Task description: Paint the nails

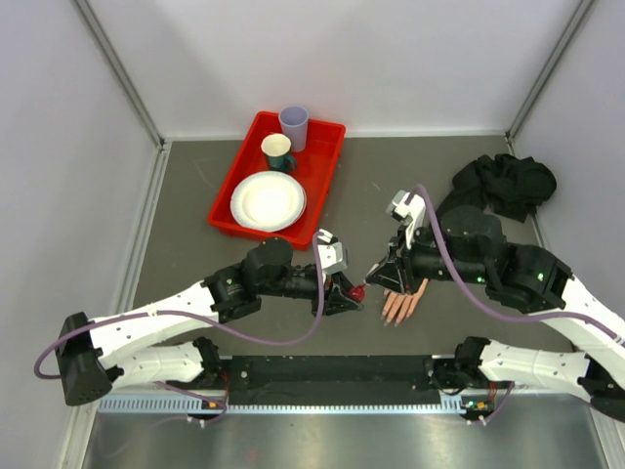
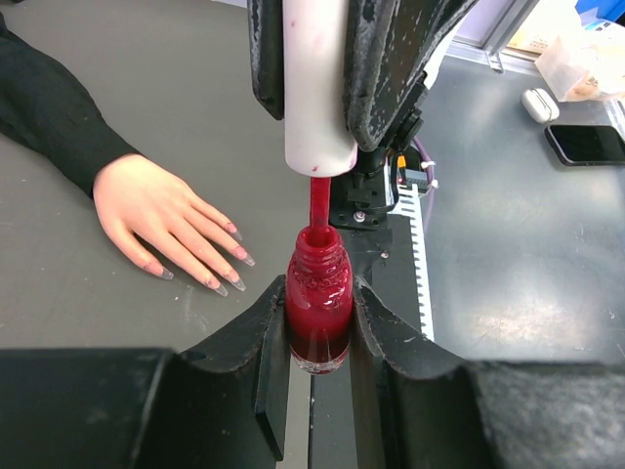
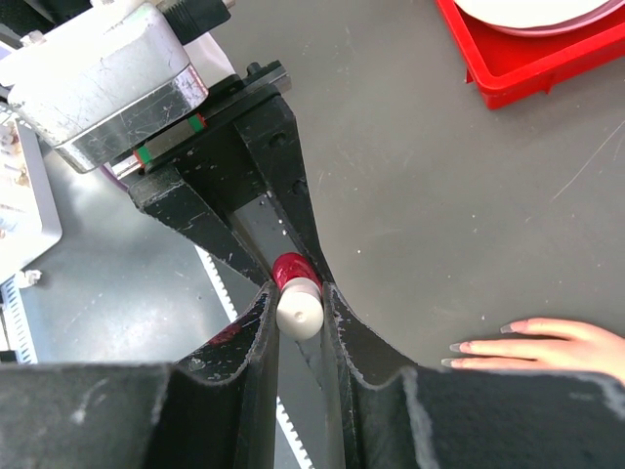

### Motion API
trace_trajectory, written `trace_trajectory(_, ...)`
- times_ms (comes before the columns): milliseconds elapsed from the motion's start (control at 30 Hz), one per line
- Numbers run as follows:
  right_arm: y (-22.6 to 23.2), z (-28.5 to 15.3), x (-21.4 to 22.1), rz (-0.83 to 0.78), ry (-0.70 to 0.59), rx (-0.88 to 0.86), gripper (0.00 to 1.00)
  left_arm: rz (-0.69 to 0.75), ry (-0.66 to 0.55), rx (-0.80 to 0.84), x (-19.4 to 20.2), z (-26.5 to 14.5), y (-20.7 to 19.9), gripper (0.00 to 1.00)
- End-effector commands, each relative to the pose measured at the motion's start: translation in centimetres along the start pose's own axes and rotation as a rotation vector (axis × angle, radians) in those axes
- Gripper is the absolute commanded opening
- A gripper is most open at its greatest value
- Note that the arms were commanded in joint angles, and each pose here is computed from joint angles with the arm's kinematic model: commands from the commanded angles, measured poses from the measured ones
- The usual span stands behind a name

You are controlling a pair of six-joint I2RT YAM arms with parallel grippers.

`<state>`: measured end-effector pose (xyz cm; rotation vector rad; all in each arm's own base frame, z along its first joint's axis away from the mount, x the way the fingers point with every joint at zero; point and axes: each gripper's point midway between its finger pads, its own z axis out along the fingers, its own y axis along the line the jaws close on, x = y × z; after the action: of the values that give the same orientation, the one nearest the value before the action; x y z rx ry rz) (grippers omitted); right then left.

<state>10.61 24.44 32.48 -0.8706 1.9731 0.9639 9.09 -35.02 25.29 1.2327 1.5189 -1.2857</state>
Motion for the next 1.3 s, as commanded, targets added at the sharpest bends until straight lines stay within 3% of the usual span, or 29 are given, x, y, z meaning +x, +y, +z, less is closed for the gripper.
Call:
trace_trajectory(0, 0.8, -1.5, -1.3, -0.011, -0.054, -0.012, 0.0, 0.063, -0.079, 0.003, -2.5, -0.4, -0.5, 0.0)
trace_trajectory(933, 0.2, -3.4, -2.3, 0.004, -0.117, 0.042, 0.0, 0.059, -0.074, -0.01, -2.2, -0.6, -0.3, 0.0)
trace_trajectory(1100, -1.8, -4.2, -2.0, 0.042, -0.13, 0.157, 0.0, 0.068, -0.079, -0.051, -2.1, -0.7, 0.4, 0.0)
trace_trajectory(1267, -5.9, -5.7, -0.2, 0.132, -0.135, 0.392, 0.0, 0.103, -0.105, -0.176, -2.3, -1.3, 2.5, 0.0)
